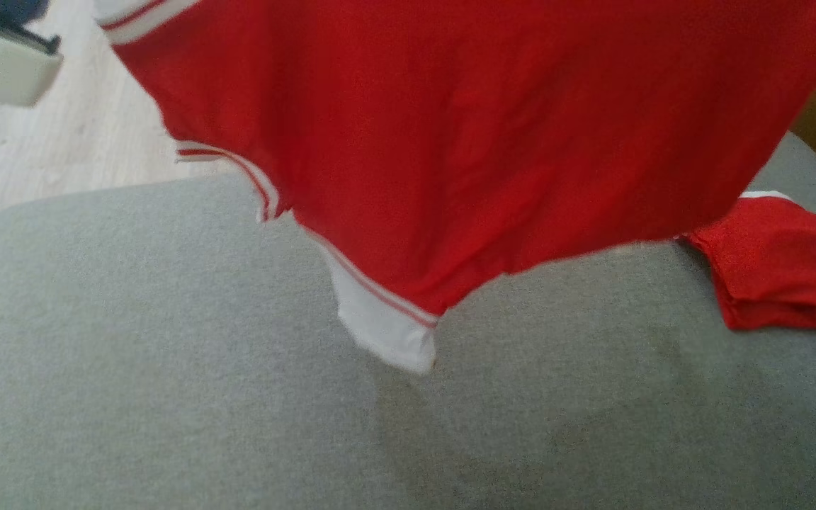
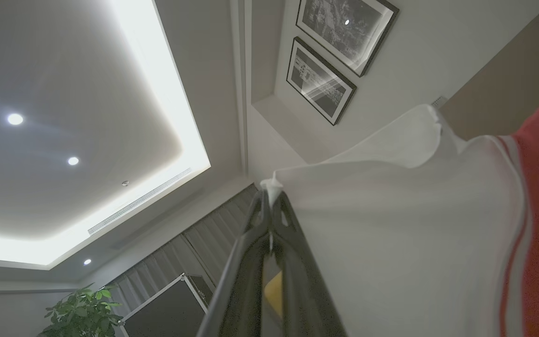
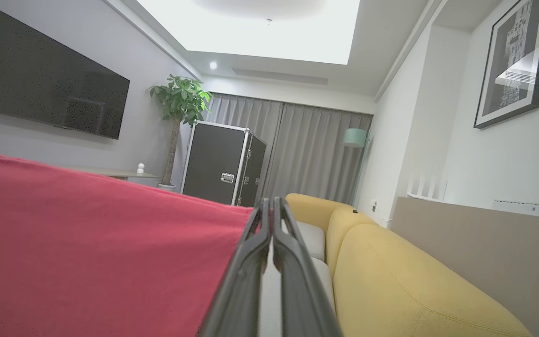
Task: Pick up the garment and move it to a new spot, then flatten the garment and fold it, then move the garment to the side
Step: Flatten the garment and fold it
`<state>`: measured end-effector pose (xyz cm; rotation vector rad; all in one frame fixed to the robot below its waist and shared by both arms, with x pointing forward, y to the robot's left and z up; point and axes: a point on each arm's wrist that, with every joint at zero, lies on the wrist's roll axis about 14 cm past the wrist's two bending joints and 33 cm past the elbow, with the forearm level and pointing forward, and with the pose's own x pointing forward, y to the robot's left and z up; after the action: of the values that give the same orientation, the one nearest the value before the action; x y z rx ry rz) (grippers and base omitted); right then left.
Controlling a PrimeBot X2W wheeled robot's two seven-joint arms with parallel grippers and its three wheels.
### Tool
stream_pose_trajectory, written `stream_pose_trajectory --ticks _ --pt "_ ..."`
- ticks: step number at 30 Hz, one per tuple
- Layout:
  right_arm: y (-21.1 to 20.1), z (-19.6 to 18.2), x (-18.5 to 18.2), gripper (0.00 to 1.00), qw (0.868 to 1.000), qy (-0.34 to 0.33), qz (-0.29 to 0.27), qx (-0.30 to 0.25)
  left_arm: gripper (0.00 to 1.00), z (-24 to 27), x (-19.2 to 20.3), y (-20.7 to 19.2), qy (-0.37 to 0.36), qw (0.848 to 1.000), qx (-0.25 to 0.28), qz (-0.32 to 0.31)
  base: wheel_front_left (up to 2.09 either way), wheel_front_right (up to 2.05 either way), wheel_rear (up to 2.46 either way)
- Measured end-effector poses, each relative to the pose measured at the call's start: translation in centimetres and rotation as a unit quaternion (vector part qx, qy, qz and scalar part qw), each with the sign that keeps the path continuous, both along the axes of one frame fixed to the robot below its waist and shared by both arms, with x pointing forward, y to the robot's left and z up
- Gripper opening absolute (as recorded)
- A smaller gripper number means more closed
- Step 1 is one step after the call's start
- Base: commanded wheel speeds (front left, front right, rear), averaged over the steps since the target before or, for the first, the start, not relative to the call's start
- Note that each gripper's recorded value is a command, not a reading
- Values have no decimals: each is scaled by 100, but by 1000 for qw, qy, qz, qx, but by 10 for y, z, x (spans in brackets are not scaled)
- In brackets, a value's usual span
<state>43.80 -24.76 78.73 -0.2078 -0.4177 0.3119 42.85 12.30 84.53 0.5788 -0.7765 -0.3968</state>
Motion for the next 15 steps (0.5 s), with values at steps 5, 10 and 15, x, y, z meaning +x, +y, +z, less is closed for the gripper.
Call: stream_pose_trajectory --ticks 5,10,15 --pt "-3 4 9 0 1000 23 -13 -7 0 13 13 -12 8 1000 4 -18 0 0 0" --pt "22 -26 43 0 997 75 4 -1 0 -29 62 -18 95 995 26 -1 0 0 0" --pt "37 -39 98 0 997 76 9 2 0 -34 120 -29 95 995 23 19 0 0 0"
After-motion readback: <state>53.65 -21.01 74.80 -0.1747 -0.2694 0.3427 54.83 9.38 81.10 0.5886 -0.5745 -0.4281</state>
